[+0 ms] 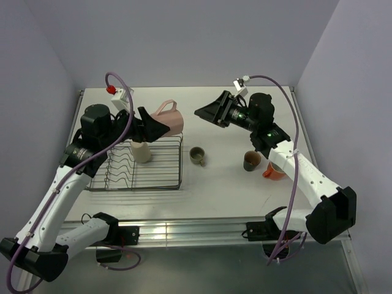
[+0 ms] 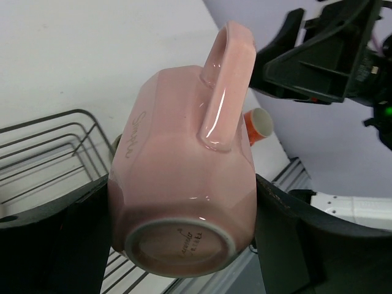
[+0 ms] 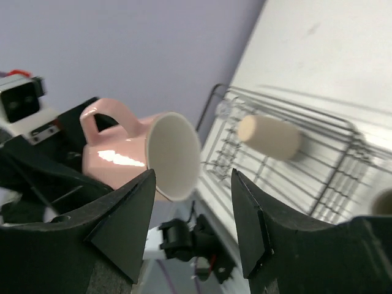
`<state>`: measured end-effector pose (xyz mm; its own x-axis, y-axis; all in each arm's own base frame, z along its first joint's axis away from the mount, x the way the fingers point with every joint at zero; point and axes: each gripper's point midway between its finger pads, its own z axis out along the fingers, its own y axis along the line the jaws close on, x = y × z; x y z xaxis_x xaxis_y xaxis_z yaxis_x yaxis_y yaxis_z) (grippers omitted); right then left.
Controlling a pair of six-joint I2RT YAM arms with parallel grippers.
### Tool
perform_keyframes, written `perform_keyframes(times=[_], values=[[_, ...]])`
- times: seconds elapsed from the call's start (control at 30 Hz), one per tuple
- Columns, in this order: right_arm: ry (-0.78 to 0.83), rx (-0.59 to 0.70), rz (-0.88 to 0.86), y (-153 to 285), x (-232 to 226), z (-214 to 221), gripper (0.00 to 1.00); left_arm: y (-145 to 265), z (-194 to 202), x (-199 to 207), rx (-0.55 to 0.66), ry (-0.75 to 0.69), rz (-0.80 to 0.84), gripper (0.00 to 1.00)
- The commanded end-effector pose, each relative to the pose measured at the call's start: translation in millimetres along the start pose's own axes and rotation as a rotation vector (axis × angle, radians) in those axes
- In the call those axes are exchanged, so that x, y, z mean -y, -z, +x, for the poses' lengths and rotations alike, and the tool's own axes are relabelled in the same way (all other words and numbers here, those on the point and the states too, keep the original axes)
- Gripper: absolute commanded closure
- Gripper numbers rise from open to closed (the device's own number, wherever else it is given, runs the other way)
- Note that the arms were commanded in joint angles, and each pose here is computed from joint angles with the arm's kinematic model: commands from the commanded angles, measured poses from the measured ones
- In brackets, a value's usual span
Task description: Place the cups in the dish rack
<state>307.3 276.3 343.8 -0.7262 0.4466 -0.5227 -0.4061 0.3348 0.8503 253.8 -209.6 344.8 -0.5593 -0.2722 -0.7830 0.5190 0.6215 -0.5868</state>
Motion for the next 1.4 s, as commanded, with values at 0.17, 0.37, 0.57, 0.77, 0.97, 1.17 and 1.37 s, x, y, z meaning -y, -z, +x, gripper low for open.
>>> perform_keyframes(times=[0.17, 0.37, 0.57, 0.77, 0.97, 1.17, 1.37], values=[[0.138, 0.126, 0.237, 32, 39, -28, 0.39, 10, 2, -39, -0.1, -0.067, -0.259, 1.0], [0.154, 0.118, 0.259, 32, 44, -29, 0.39, 10, 25, -72, -0.188, -0.064, -0.387, 1.0], [0.157, 0.104, 0.271, 30, 51, -27, 0.39, 3, 49, -97, -0.274, -0.067, -0.444, 1.0], [0.163, 0.099, 0.28, 28, 55, -27, 0.39, -4, 68, -109, -0.36, -0.104, -0.497, 1.0], [0.163, 0.095, 0.294, 27, 61, -26, 0.39, -12, 78, -117, -0.414, -0.132, -0.558, 1.0], [0.169, 0.094, 0.298, 28, 63, -27, 0.39, -22, 88, -131, -0.464, -0.166, -0.631, 1.0], [0.17, 0.087, 0.3, 28, 67, -27, 0.39, -36, 94, -138, -0.499, -0.184, -0.66, 1.0]])
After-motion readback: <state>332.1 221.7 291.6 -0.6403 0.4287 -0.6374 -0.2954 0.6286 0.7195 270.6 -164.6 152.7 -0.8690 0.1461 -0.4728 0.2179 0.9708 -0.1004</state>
